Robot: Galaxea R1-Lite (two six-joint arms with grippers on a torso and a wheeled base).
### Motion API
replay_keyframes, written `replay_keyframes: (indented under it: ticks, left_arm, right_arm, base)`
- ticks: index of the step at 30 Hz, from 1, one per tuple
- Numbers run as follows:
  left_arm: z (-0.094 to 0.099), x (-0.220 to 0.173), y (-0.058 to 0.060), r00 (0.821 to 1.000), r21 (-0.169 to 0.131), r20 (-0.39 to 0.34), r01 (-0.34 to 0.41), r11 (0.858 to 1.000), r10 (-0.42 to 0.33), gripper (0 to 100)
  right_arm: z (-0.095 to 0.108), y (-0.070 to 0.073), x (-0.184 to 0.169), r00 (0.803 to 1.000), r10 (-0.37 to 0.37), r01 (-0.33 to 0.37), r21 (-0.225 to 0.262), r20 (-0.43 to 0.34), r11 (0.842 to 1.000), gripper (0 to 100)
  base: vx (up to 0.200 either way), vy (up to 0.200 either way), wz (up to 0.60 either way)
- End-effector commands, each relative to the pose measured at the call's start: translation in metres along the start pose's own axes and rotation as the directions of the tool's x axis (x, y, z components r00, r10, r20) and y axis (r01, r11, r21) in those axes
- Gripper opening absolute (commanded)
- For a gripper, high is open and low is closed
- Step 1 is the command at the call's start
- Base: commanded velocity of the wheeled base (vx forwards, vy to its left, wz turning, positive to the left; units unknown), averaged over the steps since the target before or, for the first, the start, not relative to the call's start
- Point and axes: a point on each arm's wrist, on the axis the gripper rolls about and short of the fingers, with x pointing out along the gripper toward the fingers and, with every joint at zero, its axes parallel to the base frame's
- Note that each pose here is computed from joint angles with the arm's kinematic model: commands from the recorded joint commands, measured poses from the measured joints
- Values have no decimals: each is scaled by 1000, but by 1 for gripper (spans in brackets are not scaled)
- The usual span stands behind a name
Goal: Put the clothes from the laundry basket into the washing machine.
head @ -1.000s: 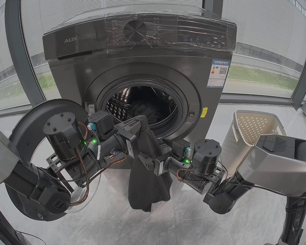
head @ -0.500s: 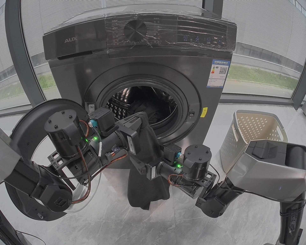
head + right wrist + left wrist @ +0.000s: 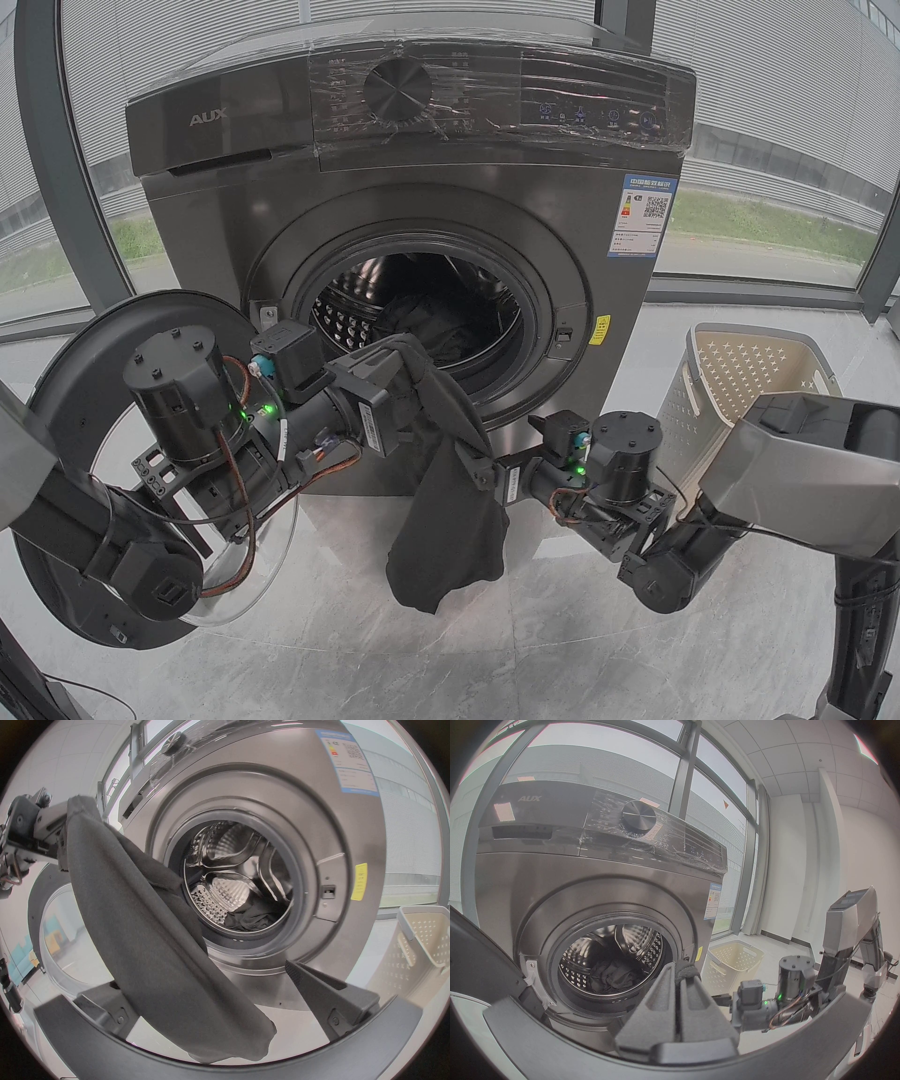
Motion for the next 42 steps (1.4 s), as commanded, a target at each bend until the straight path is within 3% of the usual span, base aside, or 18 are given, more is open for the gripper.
replay_keyframes:
  ticks: [1,3,12,18,27,31,34,36,38,39,40,42]
  left_arm:
    - [-1,-2,4,1000,3,-4,-9,1000,9,0]
    - [0,-5,4,1000,3,-4,-9,1000,9,0]
    - [2,-7,7,1000,7,1,-21,1000,21,0]
    - [2,-7,10,1000,9,2,-29,1000,29,0]
    - [4,-8,6,1000,6,5,-17,1000,17,0]
    - [4,-7,4,1000,5,2,-11,1000,11,0]
    - [4,-5,3,1000,2,-10,-18,1000,18,0]
    - [4,-5,3,1000,2,-12,-18,1000,18,0]
    - [5,-2,4,1000,1,-12,-23,1000,23,0]
    - [5,-2,4,1000,1,-12,-23,1000,23,0]
    - [5,0,5,1000,1,-10,-26,1000,26,0]
    - [6,1,5,1000,1,-7,-27,1000,27,0]
  right_arm:
    - [15,-18,-13,999,-40,40,-1,11,999,100]
    - [14,-26,-16,998,-59,59,-3,2,998,100]
    - [11,-29,-18,998,-64,64,-1,-13,998,100]
    - [-1,-31,-31,996,-55,54,-8,-74,999,100]
    - [-3,-45,-28,992,-93,93,-5,-80,996,100]
    - [-5,-42,-30,993,-80,80,-6,-84,997,100]
    - [-7,-25,-42,994,23,-24,-10,-106,1000,100]
    - [-6,-24,-42,994,32,-33,-11,-105,999,100]
    - [-4,-7,-57,982,162,-165,-26,-99,986,100]
    - [-4,-7,-57,982,162,-165,-26,-99,986,100]
    - [-5,6,-65,963,249,-252,-26,-99,967,100]
    - [-6,15,-69,949,295,-299,-22,-108,954,100]
  base:
    - [0,0,0]
    - [0,0,0]
    - [0,0,0]
    - [0,0,0]
    - [0,0,0]
    - [0,0,0]
    - [0,0,0]
    - [0,0,0]
    - [0,0,0]
    - [0,0,0]
    - [0,0,0]
    - [0,0,0]
